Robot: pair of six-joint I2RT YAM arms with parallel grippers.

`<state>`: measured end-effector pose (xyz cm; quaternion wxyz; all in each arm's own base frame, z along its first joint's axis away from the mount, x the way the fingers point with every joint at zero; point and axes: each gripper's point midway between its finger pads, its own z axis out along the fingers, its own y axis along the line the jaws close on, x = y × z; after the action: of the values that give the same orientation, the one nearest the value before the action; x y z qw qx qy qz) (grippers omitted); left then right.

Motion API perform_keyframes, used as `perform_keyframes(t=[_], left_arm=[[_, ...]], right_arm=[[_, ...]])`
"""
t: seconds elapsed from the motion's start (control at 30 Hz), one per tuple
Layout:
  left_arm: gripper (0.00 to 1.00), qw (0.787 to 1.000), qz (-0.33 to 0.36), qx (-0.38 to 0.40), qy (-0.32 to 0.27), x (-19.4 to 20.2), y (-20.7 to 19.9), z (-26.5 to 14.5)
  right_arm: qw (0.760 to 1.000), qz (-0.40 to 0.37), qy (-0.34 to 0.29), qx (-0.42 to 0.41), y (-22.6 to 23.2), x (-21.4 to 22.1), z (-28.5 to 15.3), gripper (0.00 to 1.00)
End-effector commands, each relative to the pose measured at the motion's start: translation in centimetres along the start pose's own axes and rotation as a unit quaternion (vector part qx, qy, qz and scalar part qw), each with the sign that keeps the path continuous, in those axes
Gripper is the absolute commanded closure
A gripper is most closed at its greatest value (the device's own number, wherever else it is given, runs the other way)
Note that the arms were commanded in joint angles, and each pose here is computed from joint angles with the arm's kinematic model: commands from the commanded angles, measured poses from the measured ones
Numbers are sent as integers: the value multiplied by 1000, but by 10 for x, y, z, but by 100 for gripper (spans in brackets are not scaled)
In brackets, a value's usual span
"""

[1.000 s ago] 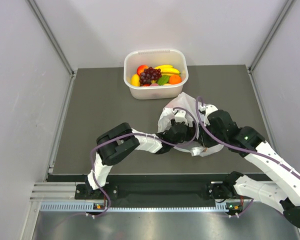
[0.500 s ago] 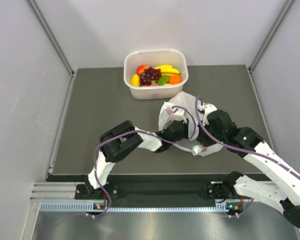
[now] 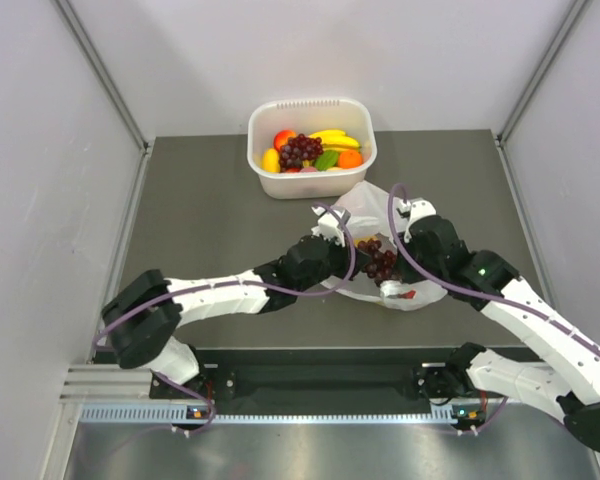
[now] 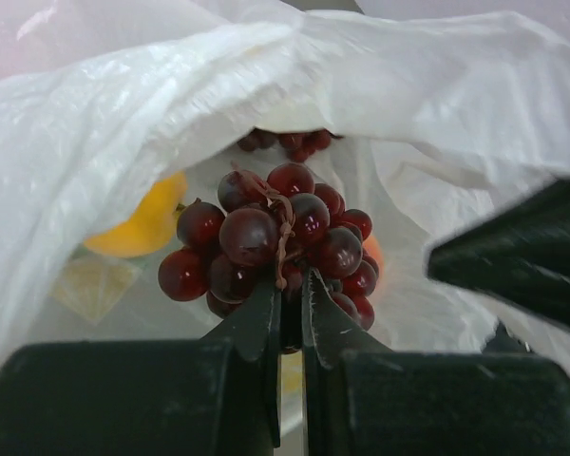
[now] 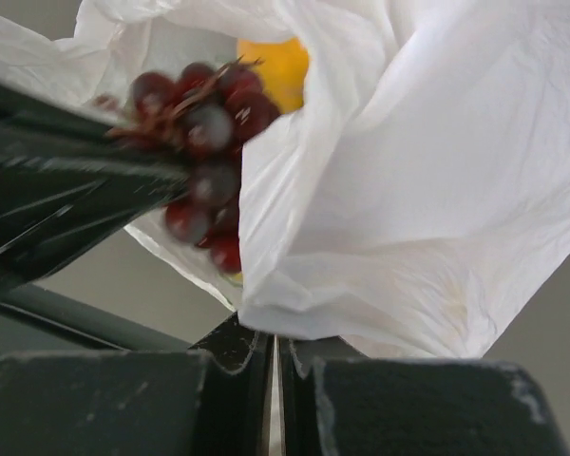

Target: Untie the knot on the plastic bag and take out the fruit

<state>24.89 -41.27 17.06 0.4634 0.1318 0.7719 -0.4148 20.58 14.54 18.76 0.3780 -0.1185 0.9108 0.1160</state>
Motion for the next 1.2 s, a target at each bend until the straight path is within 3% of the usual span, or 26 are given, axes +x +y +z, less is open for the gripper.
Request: perform_keyframes(t=[0.0, 0.23, 0.53, 0.77, 1.0, 1.17], left_arm=[[100, 999, 19, 20, 38, 1, -12, -32], [100, 999, 36, 7, 39, -27, -19, -81], [100, 993, 84, -24, -73, -132, -39, -130], [100, 966, 123, -90, -211, -253, -29, -145], [100, 927, 147, -149, -310, -347, 32, -125], [100, 923, 135, -179, -312, -363, 110, -73]], right_arm=[[999, 15, -37, 9, 1, -22, 8, 100], [997, 23, -69, 20, 3, -49, 14, 100], [997, 22, -73, 16, 6, -57, 23, 100], [997, 17, -75, 11, 6, -55, 20, 100], [997, 9, -77, -2, 10, -58, 18, 100], [997, 6, -80, -13, 14, -60, 20, 100]])
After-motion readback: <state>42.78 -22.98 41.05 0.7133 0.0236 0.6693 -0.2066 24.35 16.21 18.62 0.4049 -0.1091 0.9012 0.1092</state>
